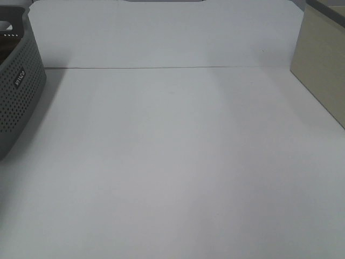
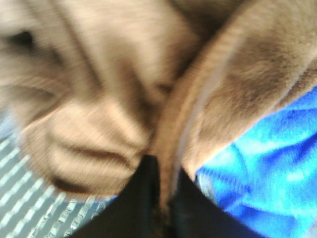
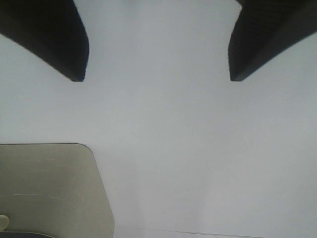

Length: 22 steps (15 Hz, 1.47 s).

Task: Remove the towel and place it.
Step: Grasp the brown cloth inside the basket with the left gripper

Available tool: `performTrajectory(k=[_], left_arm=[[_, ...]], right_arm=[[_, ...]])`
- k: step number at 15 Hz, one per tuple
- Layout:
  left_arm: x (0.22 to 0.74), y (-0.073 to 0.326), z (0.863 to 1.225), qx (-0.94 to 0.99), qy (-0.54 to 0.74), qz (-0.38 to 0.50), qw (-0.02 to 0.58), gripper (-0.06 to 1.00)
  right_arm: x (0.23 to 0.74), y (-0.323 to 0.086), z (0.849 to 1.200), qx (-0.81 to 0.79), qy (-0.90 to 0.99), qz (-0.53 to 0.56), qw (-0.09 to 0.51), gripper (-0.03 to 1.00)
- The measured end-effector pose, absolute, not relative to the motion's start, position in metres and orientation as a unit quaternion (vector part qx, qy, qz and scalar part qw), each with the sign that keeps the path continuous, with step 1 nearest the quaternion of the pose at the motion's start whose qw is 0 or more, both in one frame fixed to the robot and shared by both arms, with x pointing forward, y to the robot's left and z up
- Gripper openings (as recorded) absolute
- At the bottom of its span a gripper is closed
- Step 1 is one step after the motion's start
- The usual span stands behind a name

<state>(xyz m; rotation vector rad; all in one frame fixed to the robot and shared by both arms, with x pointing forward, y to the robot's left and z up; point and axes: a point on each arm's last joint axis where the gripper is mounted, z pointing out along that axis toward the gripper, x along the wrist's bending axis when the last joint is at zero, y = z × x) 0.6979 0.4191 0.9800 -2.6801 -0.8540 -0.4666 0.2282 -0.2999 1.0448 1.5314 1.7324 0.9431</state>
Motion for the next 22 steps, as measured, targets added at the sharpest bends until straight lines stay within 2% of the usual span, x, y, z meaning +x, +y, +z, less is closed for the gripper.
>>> performTrajectory(k=[5, 7, 10, 14, 18, 22], left_arm=[[0.696, 0.418, 0.986, -0.921, -0.325, -0.166, 0.138, 0.0], [0.69, 0.416, 1.014, -0.906, -0.358, -0.183, 0.133, 0.0], [0.672, 0.41, 1.075, -0.871, -0.417, -0.239, 0.097, 0.0], [0.641, 0.395, 1.141, -0.851, -0.427, -0.303, 0.052, 0.0], [0.61, 0.35, 1.197, -0.847, -0.385, -0.367, 0.009, 0.0], [0.582, 0.306, 1.234, -0.847, -0.334, -0.413, -0.031, 0.0]], right_arm=[[0.228, -0.3, 1.045, 0.582, 0.658, 0.358, 0.317, 0.75], [0.228, -0.3, 1.045, 0.582, 0.658, 0.358, 0.317, 0.75], [0.228, -0.3, 1.045, 0.582, 0.658, 0.358, 0.317, 0.75], [0.228, -0.3, 1.045, 0.582, 0.658, 0.358, 0.317, 0.75], [0.228, -0.3, 1.045, 0.582, 0.658, 0.358, 0.317, 0.75], [0.228, -0.299, 1.045, 0.581, 0.658, 0.362, 0.313, 0.75]])
